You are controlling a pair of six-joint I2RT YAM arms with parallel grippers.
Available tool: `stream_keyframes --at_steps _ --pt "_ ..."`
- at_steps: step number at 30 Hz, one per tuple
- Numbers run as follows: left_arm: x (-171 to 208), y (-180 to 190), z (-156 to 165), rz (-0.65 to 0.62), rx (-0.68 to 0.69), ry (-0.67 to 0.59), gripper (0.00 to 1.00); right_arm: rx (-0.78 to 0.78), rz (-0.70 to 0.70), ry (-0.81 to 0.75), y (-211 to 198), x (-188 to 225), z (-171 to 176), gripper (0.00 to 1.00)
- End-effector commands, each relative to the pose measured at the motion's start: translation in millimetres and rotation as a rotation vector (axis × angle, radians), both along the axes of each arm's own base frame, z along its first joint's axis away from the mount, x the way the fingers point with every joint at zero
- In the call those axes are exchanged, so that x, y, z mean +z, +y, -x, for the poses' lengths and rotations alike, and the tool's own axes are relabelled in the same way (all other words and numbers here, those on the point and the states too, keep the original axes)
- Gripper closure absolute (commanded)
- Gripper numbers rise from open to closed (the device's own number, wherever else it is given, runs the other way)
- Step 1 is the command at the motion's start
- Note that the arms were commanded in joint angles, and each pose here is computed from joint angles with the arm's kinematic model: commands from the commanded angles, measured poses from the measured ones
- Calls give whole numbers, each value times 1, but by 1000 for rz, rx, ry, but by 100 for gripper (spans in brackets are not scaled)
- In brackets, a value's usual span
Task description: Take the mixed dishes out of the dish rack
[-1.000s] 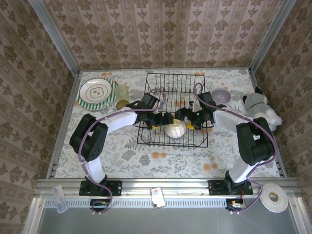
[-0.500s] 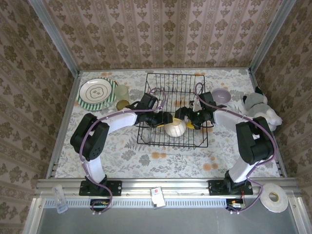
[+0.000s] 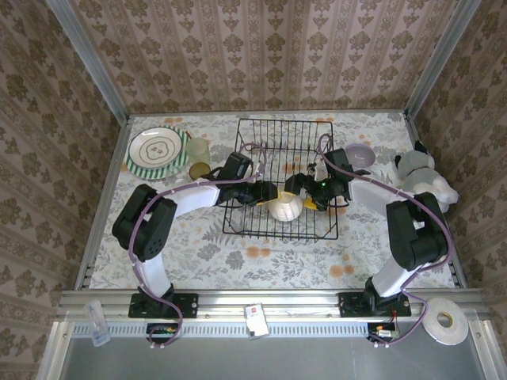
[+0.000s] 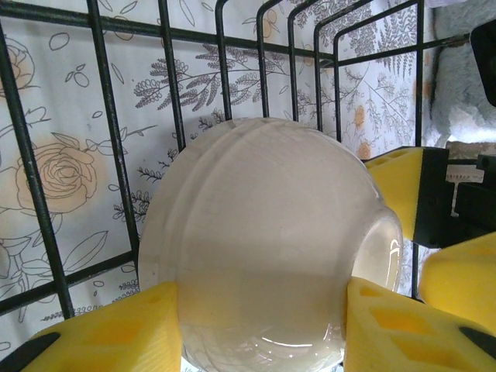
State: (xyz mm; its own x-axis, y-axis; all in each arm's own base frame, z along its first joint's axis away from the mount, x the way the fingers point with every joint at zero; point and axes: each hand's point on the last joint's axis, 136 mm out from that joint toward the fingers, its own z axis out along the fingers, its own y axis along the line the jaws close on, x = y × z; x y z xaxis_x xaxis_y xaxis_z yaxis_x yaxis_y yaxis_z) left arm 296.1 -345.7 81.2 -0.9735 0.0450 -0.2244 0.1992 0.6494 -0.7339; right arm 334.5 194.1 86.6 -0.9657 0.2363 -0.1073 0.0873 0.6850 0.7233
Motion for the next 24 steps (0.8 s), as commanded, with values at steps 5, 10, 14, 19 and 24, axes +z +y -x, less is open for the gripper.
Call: stream_keyframes --at_steps 5,10,14,19,24 --pt "-103 70 45 -333 76 254 60 7 -19 29 -2 14 19 0" --pt "-106 71 46 -314 87 266 61 -2 -82 28 2 20 18 0" --pt "-108 75 47 -298 102 277 62 -1 -68 37 0 16 21 0" --pt "-113 78 49 -276 115 292 63 -2 -59 59 -3 5 24 0" --pt "-116 78 50 -265 118 300 63 10 -104 58 3 2 23 0"
